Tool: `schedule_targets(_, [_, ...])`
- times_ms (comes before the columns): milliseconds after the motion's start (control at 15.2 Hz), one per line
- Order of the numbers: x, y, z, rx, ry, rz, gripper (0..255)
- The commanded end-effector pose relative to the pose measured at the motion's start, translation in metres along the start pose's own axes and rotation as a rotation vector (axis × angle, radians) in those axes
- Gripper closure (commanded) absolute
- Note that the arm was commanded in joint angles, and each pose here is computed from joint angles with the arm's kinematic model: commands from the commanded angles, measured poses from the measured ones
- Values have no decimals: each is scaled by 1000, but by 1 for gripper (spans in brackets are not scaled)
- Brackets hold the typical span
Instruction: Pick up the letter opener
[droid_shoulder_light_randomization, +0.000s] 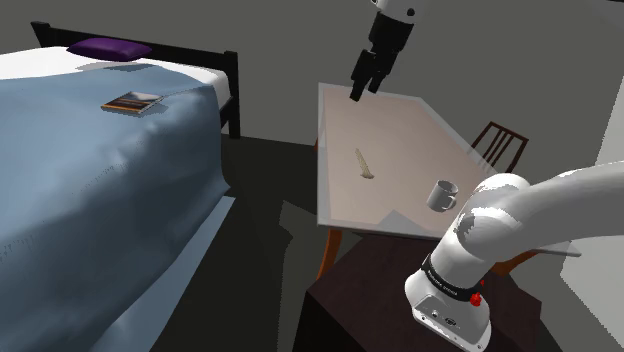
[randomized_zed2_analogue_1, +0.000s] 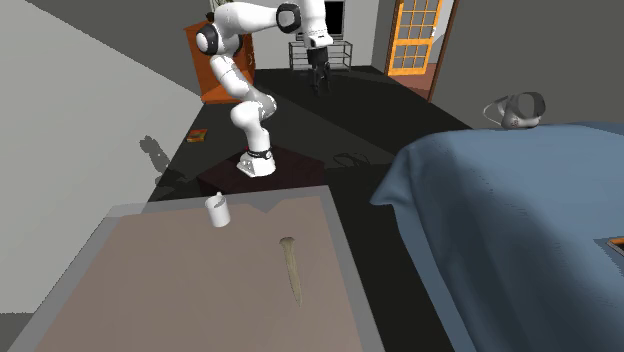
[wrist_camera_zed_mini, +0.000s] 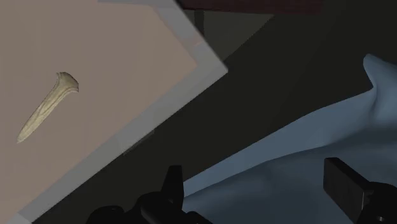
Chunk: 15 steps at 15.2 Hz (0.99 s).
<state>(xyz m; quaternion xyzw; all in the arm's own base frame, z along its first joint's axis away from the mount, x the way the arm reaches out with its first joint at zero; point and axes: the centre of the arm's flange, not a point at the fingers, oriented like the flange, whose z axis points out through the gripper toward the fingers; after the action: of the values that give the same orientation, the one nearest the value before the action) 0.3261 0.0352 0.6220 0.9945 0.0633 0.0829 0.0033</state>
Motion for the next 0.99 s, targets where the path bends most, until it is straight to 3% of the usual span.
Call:
schedule_targets(0, [0, 0, 0, 0, 0, 0, 0])
schedule_targets(924, [67, 125, 121, -4, -42, 253, 0])
